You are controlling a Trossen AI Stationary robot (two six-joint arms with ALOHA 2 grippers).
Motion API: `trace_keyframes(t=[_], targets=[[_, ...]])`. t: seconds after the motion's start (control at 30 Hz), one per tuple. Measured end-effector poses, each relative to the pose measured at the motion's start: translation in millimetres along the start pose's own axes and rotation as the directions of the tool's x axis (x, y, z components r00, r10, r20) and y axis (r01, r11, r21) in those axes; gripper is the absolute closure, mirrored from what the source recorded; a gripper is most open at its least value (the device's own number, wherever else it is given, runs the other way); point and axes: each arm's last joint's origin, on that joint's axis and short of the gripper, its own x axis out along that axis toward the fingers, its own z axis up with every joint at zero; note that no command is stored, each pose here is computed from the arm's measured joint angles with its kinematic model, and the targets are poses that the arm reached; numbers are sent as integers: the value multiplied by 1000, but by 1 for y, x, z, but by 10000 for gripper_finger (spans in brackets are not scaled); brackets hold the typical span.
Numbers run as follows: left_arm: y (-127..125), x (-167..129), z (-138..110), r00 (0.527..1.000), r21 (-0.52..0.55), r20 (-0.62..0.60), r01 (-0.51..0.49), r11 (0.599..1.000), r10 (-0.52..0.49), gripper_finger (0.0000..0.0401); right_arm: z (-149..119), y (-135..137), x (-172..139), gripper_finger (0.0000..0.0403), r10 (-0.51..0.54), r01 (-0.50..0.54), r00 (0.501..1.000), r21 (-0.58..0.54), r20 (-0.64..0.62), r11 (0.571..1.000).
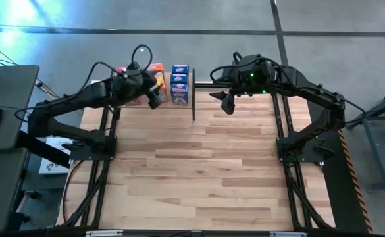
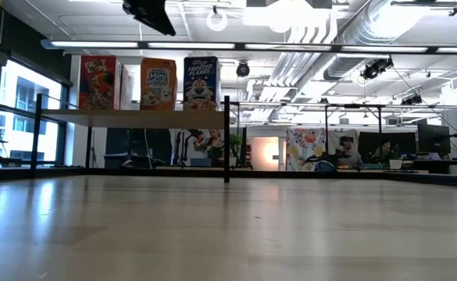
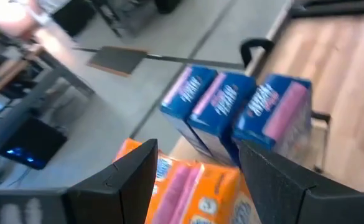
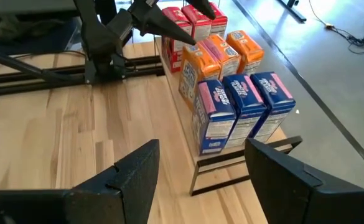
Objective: Stack cereal on shelf
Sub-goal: Adjust the orange cereal box on the shelf
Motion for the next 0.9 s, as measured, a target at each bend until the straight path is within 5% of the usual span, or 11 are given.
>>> trace_keyframes(t=[0.47,0.9], targets=[[21,-2,-14,986,129,-39,166,978,-162,183,-3,0,1,173,1,-1,1000,-2,-31,1000],[24,2,-19,978,85,-75,202,976,-196,183,-5,0,11,173,-13,13,998,-7,-66,1000]])
